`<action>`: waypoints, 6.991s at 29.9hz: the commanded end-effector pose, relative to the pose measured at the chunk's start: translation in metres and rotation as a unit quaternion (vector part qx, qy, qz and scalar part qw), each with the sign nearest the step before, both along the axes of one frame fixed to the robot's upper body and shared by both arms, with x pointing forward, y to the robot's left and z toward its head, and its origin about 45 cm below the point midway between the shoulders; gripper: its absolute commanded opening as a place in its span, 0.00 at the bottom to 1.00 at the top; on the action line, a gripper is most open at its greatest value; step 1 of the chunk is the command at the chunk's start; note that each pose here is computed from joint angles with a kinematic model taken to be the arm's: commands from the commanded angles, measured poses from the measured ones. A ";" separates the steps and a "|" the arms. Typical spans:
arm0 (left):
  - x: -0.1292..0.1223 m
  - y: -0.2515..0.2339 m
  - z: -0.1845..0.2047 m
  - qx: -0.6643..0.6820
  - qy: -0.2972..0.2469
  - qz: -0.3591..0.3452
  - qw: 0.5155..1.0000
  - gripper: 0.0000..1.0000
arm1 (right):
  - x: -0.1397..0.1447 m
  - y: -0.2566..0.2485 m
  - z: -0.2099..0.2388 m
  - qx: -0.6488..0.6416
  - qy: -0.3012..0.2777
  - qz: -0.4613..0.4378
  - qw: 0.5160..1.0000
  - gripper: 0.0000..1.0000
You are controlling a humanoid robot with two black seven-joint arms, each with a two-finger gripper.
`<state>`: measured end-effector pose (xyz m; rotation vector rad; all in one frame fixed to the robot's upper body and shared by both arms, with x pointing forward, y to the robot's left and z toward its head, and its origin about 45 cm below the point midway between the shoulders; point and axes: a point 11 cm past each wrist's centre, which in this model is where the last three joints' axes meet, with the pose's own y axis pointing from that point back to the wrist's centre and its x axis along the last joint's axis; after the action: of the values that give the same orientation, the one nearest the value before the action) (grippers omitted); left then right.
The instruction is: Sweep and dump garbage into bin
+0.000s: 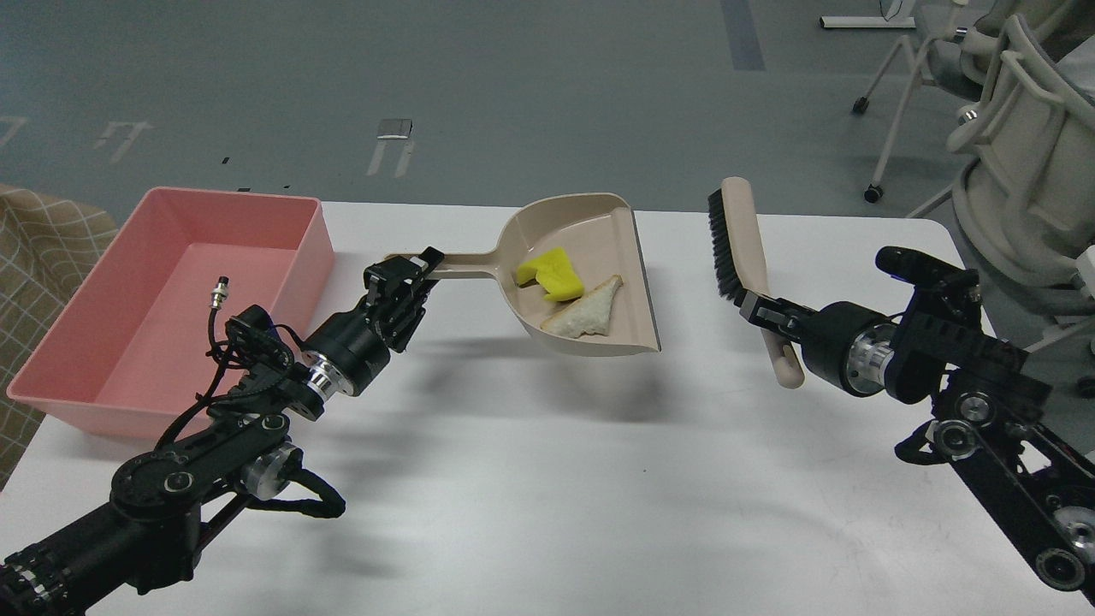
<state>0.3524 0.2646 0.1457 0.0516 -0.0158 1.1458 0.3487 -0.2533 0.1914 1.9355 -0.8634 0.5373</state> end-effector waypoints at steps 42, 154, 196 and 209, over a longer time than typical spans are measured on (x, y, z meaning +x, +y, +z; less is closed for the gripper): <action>-0.104 0.386 0.219 0.352 0.015 0.238 0.905 0.00 | -0.057 -0.093 -0.023 0.044 0.046 -0.119 0.991 0.01; -0.021 0.014 -0.043 0.078 0.073 -0.004 0.994 0.98 | -0.076 -0.102 -0.032 -0.050 0.084 -0.057 0.994 0.38; 0.044 0.098 0.138 -0.048 -0.093 0.085 0.991 0.98 | -0.006 -0.087 0.108 0.334 -0.127 -0.155 0.921 1.00; 0.040 0.174 0.163 -0.232 -0.119 0.158 0.952 0.98 | 0.024 -0.091 0.120 0.563 -0.127 -0.245 0.779 1.00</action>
<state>0.3928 0.4265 0.3184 -0.4909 0.0123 1.4164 0.3612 -0.3447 0.3125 2.5066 -2.0537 -0.0465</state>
